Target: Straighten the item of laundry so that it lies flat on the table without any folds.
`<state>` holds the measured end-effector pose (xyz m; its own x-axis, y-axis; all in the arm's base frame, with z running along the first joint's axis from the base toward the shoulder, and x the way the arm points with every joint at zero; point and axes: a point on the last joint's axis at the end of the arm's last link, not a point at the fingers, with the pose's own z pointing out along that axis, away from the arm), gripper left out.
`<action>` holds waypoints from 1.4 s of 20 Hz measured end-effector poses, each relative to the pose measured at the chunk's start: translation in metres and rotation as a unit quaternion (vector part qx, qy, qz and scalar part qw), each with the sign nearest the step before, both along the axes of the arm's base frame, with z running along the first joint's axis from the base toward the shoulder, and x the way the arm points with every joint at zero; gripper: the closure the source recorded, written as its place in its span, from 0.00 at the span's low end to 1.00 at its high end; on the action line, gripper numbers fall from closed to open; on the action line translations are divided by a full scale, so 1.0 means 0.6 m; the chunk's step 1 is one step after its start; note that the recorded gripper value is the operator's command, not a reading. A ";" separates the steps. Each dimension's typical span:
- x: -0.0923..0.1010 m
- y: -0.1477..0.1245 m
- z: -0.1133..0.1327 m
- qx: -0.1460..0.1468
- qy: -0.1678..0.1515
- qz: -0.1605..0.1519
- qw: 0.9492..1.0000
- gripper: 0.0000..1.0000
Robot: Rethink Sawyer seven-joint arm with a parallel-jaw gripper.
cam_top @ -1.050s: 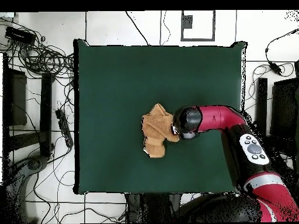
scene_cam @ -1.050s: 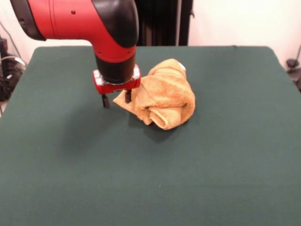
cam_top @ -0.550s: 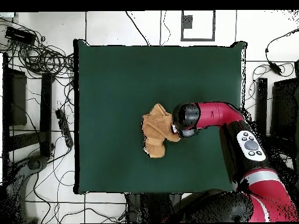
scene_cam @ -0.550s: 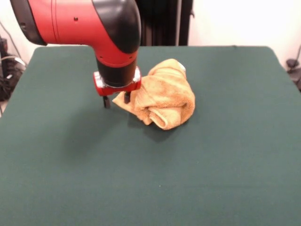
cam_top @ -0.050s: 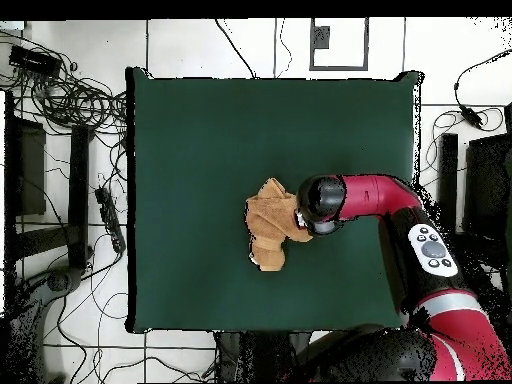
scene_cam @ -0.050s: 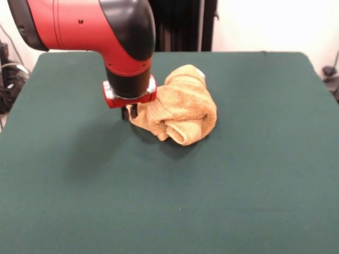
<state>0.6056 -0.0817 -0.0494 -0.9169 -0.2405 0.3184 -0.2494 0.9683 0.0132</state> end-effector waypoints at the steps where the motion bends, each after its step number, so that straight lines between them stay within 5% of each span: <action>1: 0.000 0.000 0.000 0.000 0.001 0.000 1.000 1.00; 28: -0.004 -0.010 0.010 0.008 -0.008 -0.010 1.000 1.00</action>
